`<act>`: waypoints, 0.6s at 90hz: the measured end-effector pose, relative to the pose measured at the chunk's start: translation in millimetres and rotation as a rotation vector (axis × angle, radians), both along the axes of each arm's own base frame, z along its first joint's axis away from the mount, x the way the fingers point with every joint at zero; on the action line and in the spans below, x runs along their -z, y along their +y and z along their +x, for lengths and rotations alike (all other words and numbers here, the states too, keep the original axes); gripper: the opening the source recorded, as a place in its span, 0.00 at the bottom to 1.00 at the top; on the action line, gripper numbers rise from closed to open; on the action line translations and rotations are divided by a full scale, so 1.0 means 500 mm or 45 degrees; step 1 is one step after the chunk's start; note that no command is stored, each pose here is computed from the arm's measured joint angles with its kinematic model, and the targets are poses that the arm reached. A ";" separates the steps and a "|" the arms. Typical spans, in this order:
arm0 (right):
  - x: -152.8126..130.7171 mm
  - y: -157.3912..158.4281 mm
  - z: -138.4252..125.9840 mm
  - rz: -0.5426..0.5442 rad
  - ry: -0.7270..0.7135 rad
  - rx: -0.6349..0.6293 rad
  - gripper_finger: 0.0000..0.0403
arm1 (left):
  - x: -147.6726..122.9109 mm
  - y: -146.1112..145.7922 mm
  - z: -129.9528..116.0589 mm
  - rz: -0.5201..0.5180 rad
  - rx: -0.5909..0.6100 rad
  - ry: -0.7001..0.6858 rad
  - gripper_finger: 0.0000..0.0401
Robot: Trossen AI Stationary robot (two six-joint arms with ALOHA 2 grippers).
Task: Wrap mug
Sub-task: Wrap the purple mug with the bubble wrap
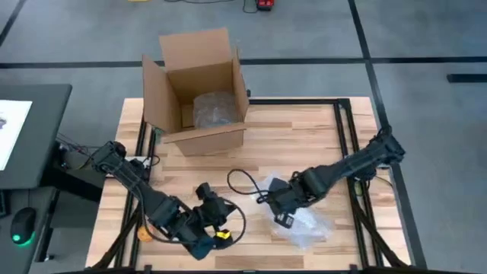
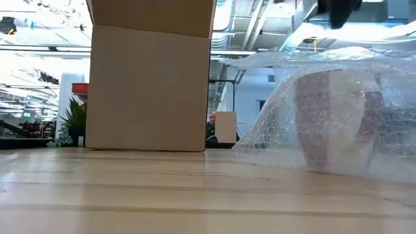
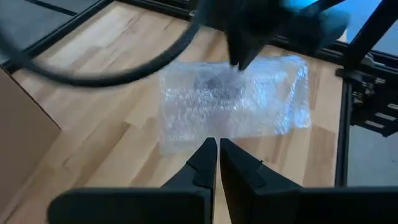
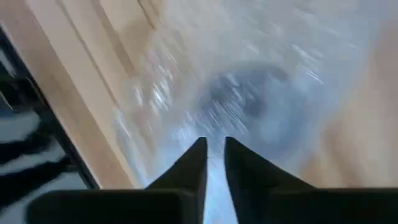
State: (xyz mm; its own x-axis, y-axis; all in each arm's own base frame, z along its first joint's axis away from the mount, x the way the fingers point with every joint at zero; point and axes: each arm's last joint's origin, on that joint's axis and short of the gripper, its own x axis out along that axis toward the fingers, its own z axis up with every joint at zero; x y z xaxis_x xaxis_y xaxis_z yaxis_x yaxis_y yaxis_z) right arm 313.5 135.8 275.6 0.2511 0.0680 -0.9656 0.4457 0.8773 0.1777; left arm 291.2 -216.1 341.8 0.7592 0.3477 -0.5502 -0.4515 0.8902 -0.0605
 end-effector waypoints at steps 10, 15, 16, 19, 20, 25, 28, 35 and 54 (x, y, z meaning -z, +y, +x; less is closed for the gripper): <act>0.048 -0.026 0.003 0.010 0.047 0.114 0.01 | 0.000 -0.007 -0.007 -0.008 0.006 -0.003 0.00; 0.069 -0.038 0.000 0.004 0.080 0.165 0.01 | 0.000 -0.009 -0.007 -0.014 0.004 -0.006 0.00; 0.074 -0.041 -0.001 0.003 0.085 0.170 0.01 | 0.000 -0.009 -0.007 -0.015 0.003 -0.007 0.00; 0.087 -0.046 0.000 0.008 0.085 0.181 0.00 | 0.000 -0.009 -0.007 -0.017 0.002 -0.008 0.00; 0.090 -0.047 0.001 0.011 0.080 0.183 0.00 | 0.000 -0.009 -0.007 -0.017 0.002 -0.008 0.00; 0.107 -0.052 0.006 0.032 0.041 0.196 0.00 | 0.000 -0.009 -0.007 -0.019 0.001 -0.008 0.00; 0.117 -0.052 0.007 0.050 0.019 0.201 0.00 | 0.000 -0.008 -0.007 -0.024 -0.003 -0.011 0.00; 0.141 -0.056 0.005 0.085 0.010 0.235 0.00 | 0.000 -0.008 -0.007 -0.039 -0.015 -0.019 0.00; 0.193 -0.072 -0.015 0.095 0.036 0.330 0.00 | 0.000 0.002 0.002 -0.045 -0.040 -0.023 0.00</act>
